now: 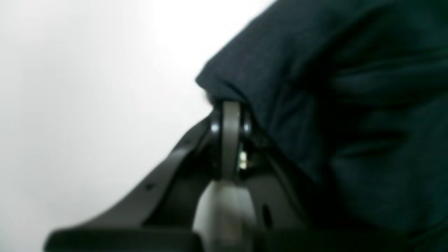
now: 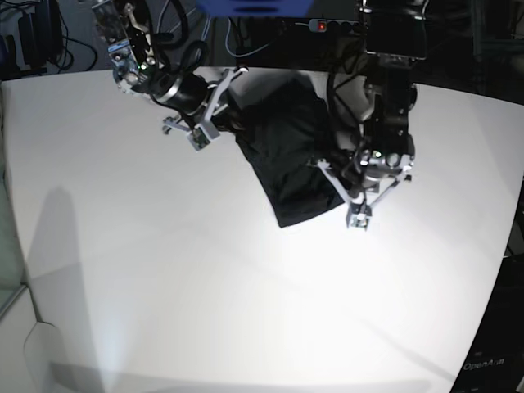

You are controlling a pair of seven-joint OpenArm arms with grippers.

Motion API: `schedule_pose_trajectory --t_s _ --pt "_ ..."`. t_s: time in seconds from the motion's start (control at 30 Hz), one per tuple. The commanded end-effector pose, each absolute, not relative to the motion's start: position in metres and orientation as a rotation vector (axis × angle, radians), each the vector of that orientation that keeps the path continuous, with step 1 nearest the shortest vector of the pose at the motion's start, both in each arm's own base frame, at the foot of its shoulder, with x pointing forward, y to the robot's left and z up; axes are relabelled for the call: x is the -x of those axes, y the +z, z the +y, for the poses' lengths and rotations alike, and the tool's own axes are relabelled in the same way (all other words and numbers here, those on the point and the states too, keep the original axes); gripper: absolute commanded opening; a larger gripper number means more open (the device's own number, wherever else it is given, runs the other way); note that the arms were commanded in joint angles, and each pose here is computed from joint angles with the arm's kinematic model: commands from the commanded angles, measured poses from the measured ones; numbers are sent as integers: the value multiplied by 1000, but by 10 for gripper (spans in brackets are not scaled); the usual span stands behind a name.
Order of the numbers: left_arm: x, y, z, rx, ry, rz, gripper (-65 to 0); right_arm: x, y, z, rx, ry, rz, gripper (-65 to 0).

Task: Fold the T-shirt properly
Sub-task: 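Push the bundle edges with both grippers to square the folded shirt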

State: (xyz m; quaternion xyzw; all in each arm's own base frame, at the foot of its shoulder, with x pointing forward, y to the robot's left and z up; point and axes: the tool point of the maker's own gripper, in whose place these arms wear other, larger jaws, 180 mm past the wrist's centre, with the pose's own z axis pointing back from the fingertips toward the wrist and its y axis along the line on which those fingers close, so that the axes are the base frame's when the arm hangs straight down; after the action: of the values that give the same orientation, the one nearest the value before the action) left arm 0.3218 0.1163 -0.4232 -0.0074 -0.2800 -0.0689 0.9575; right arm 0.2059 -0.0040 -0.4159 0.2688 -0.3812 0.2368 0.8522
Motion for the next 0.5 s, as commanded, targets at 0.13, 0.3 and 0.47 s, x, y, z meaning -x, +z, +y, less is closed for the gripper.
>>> schedule_pose_trajectory --t_s 0.13,0.3,0.47 --pt "-362 -388 83 81 -129 -681 -650 -196 -410 8 -611 481 -816 -603" --pt "-374 -374 84 77 -129 -711 -650 -198 -411 1 -595 480 -815 -603" --pt "-376 -353 108 26 -133 -777 -650 -209 -412 -29 -526 462 -830 -603"
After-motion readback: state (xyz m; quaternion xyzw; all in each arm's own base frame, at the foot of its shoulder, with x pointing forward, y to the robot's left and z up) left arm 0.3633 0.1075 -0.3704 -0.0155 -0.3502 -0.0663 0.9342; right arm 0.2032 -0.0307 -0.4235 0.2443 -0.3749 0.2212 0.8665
